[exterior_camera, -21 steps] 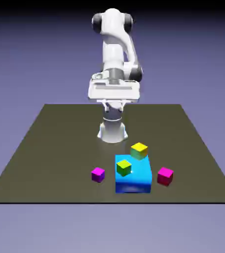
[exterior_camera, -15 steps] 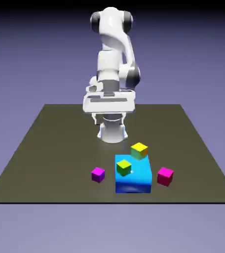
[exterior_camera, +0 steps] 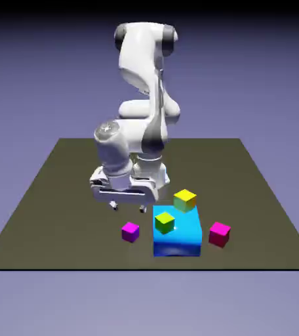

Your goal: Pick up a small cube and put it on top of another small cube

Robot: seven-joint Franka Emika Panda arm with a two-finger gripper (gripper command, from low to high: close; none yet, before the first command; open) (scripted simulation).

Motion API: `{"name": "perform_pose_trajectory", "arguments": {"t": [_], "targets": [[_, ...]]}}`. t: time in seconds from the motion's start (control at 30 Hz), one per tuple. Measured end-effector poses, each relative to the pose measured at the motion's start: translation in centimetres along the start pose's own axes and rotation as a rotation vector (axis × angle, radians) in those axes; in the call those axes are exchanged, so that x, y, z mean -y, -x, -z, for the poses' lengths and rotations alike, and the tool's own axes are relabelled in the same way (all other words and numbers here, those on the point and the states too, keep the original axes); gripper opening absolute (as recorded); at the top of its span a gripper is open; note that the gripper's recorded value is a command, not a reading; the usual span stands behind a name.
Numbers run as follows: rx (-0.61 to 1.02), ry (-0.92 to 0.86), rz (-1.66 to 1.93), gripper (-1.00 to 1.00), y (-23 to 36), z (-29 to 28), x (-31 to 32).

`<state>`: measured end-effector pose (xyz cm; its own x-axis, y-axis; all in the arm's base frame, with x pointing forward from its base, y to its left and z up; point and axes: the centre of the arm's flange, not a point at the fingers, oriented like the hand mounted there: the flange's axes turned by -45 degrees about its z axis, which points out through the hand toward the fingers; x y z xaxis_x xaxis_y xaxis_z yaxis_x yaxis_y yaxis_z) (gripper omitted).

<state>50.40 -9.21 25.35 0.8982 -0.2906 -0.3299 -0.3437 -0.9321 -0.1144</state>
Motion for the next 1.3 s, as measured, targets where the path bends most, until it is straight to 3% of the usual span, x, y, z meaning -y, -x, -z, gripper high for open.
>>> {"name": "perform_pose_trajectory", "arguments": {"t": [0.43, 0.5, 0.6, 0.63, 0.7, 0.83, 1.07, 1.3], "targets": [[0.581, -0.028, -0.218, 0.0, -4.9, -10.7, -5.1], [0.613, -0.029, -0.23, 0.0, -5.0, -11.3, -5.4], [0.613, -0.03, -0.229, 0.0, -3.2, -16.5, -5.1], [0.613, -0.029, -0.23, -1.0, -2.8, -17.2, -5.1], [0.613, -0.03, -0.23, -1.0, -2.8, -17.2, -5.1], [0.585, -0.058, -0.247, -1.0, -5.2, -10.0, -6.7], [0.526, 0.01, -0.072, -1.0, -5.9, -2.3, -7.7], [0.573, 0.213, 0.147, -1.0, -6.2, -1.6, -0.6]]}}
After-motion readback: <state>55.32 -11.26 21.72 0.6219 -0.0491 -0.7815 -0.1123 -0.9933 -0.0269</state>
